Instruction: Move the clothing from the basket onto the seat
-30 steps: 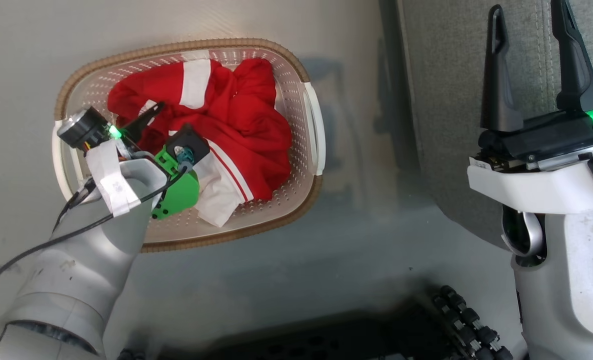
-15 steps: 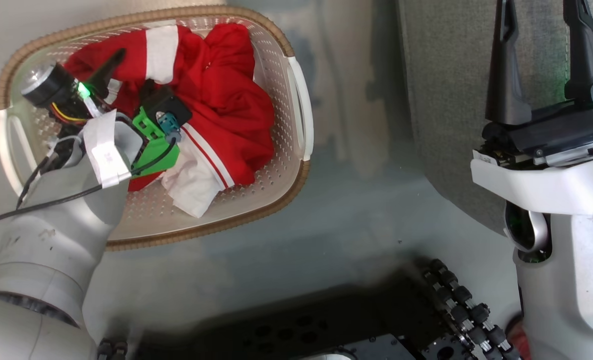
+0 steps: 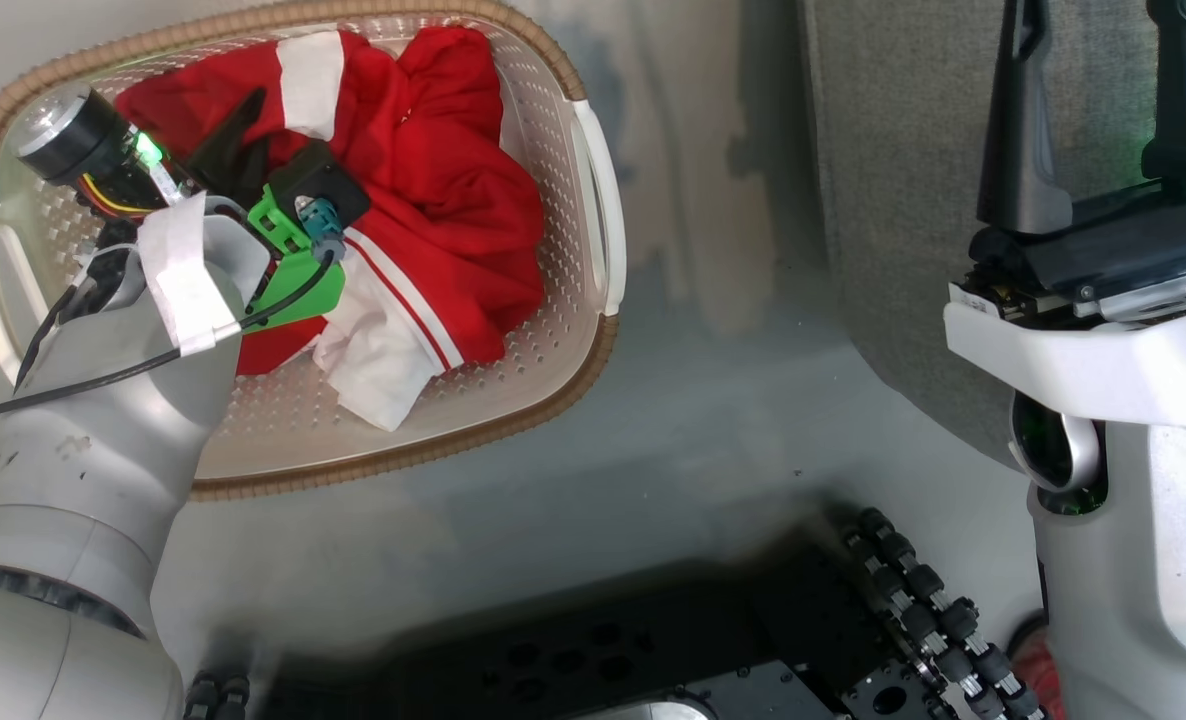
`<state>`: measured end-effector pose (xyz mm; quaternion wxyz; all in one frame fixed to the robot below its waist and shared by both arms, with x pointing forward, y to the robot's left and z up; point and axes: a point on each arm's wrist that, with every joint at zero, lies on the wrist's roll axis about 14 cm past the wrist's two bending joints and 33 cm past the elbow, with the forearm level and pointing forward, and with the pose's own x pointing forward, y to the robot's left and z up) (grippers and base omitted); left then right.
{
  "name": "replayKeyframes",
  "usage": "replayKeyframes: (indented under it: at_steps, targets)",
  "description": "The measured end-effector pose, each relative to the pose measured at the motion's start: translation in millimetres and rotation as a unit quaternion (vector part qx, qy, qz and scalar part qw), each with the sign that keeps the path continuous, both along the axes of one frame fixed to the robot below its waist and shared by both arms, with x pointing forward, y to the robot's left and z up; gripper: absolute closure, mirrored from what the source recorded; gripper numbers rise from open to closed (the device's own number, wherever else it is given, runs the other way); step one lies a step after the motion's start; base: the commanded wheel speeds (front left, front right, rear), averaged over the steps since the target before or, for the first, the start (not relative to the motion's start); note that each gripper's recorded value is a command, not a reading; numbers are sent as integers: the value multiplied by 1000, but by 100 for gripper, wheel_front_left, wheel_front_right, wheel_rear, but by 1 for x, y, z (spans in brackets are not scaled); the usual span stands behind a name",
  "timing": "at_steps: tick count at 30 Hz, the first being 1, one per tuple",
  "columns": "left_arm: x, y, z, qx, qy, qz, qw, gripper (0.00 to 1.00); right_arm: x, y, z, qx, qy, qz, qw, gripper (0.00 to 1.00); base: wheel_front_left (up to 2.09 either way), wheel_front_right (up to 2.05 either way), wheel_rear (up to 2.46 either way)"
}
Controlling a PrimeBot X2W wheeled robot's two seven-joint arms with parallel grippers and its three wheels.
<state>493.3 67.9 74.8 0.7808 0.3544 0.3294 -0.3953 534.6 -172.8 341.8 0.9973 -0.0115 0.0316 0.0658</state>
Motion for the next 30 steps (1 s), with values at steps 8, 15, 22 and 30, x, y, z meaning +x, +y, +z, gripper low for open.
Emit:
replayKeyframes:
  at_steps: [8, 15, 22, 30]
  targets:
    - [1, -14, 32, -67, -4, 69, 995, 100, 1, -2, 20, -9, -16, -3, 1000, 0, 0, 0, 0]
    - [-12, -22, 85, -154, -17, 157, 975, 100, -6, 3, 48, -6, -30, 1, 1000, 0, 0, 0, 0]
    - [-21, -7, 149, -235, -37, 259, 936, 100, -27, 9, 78, 3, -36, 4, 999, 0, 0, 0, 0]
    - [-44, -1, 225, -286, -85, 282, 912, 100, -67, 17, 109, 18, -38, 9, 999, 0, 0, 0, 0]
